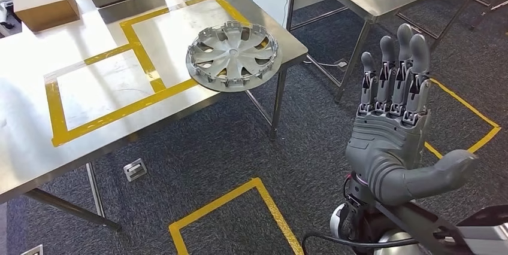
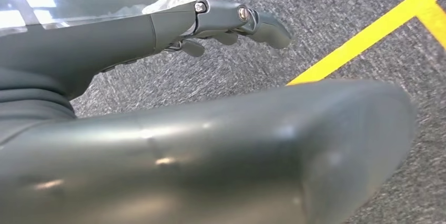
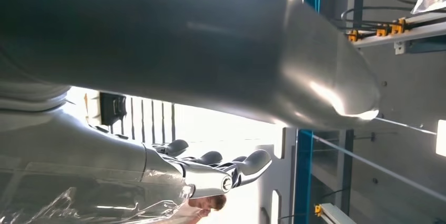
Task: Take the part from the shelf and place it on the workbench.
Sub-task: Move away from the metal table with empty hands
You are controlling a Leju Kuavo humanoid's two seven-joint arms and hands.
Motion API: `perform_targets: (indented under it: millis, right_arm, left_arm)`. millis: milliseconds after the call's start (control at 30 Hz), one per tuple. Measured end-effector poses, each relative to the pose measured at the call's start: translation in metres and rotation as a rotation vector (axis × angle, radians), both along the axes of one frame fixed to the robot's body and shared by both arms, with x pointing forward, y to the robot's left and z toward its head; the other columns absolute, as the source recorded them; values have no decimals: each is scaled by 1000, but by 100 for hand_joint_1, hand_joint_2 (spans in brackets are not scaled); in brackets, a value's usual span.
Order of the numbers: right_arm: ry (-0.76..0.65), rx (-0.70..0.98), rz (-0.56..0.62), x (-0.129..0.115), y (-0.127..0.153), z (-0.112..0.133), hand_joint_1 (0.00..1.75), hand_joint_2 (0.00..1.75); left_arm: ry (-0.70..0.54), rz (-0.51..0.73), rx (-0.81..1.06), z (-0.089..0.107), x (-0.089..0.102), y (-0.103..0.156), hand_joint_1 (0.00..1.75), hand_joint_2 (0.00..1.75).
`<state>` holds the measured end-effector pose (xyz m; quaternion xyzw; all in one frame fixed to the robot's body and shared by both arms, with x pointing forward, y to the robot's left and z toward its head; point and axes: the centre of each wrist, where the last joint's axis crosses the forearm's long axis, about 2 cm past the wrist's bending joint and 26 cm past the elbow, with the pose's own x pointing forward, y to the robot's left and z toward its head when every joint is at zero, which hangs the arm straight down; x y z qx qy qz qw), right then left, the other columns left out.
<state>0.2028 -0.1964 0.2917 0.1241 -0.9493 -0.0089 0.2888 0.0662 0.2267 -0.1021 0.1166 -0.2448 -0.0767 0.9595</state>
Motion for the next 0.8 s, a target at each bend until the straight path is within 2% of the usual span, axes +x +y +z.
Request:
perform_targets:
  millis: [800]
  right_arm:
    - [2, 9, -1, 1, -1, -1, 0, 0]
  left_arm:
    - [-3, 2, 6, 0, 2, 3, 0, 0]
